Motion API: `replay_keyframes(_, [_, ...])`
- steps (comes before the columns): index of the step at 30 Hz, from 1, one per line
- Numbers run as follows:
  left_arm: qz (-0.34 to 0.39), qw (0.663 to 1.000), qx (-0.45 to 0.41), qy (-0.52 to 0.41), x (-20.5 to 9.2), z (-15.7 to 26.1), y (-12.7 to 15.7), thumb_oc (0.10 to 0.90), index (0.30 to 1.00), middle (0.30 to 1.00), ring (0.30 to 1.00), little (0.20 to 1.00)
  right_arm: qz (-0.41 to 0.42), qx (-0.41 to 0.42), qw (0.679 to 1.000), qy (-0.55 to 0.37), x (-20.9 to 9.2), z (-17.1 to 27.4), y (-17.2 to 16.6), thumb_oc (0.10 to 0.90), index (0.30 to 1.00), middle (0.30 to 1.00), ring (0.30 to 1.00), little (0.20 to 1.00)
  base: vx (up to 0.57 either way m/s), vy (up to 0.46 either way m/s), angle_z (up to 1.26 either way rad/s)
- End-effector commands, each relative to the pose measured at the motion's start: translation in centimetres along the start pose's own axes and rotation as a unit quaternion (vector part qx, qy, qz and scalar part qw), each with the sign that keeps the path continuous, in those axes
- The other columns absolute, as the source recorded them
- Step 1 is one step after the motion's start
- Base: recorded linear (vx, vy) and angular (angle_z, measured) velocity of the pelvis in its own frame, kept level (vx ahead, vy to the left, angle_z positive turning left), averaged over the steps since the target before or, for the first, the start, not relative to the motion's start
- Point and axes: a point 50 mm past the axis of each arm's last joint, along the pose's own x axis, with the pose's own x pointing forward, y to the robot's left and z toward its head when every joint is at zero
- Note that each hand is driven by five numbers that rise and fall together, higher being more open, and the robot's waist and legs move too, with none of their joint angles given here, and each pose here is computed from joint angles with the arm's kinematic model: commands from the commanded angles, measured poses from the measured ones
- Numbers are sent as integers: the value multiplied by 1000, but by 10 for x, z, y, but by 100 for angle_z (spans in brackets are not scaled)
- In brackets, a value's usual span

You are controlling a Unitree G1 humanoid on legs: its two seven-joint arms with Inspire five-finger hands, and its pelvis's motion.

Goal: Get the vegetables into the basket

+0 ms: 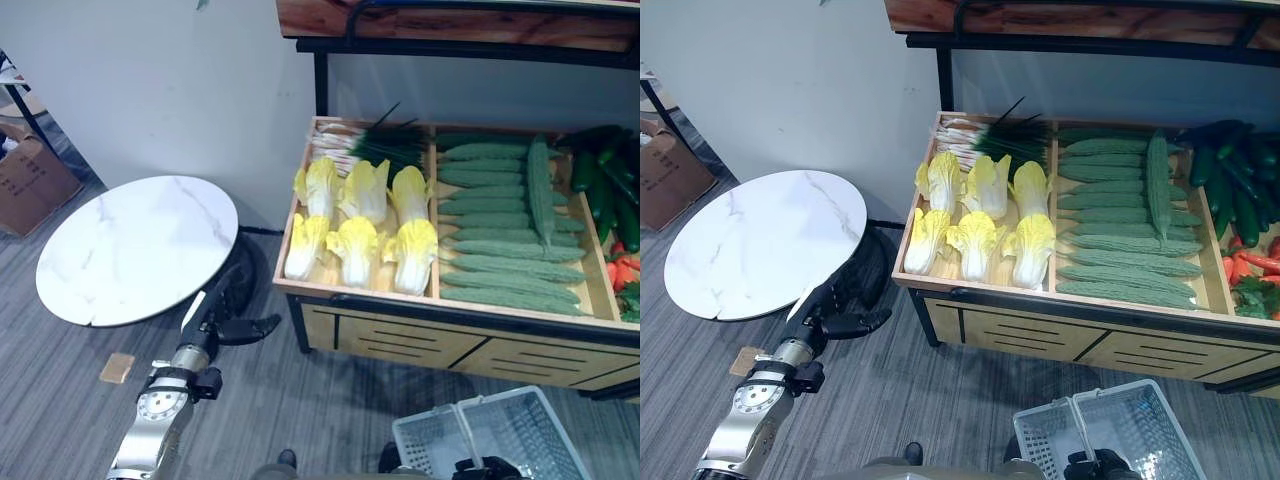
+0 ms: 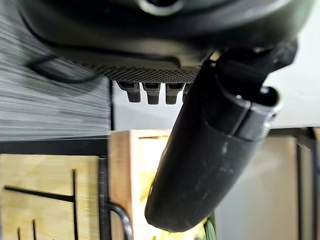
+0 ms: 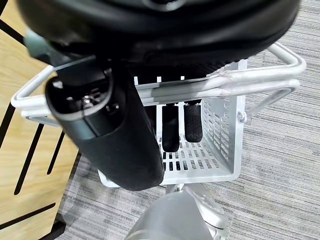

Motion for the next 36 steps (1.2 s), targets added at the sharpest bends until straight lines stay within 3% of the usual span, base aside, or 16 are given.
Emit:
replay_keyframes(1, [73,967,157,-187,17,86,40,900,1000,1000,1000,1000,46,-34,998,-8,2,8,21,400,300,300,300,300,-11,-2,-9])
replay_keyframes(2, [74,967,158,-187,17,86,41,900,1000,1000,1000,1000,46,-34,998,-8,2,8,22,400,300,300,300,300,34,-19,-12])
replay_keyframes(3, [106,921,309,-211,23,118,60,900,1000,1000,1000,1000,49,-55,997,-16,2,13,20,400,300,300,300,300,29,-14,-14])
replay_keyframes(6, [131,848,449,-249,31,159,75,900,1000,1000,1000,1000,51,-86,995,-27,2,17,18,400,300,300,300,300,21,-7,-15])
replay_keyframes(10, [125,775,558,-269,35,189,80,900,1000,1000,1000,1000,50,-113,992,-34,1,15,14,400,300,300,300,300,16,6,-18])
replay_keyframes(11, [124,774,559,-270,36,190,79,900,1000,1000,1000,1000,51,-112,992,-34,1,15,15,400,300,300,300,300,27,32,-23])
replay_keyframes(12, [114,739,605,-274,40,200,79,900,1000,1000,1000,1000,48,-120,991,-36,0,12,14,400,300,300,300,300,19,30,-26])
replay_keyframes(16, [73,696,663,-266,58,202,69,900,1000,1000,1000,1000,40,-128,990,-36,0,9,11,400,300,300,300,300,26,40,-35])
replay_keyframes(29, [11,723,669,-170,111,146,49,900,1000,1000,1000,1000,-13,-120,992,-38,-1,16,-13,400,300,300,300,300,-8,29,-21])
replay_keyframes(36, [11,710,690,-139,123,132,49,900,1000,1000,1000,1000,-34,-106,993,-50,-1,26,-23,400,300,300,300,300,-26,4,-9])
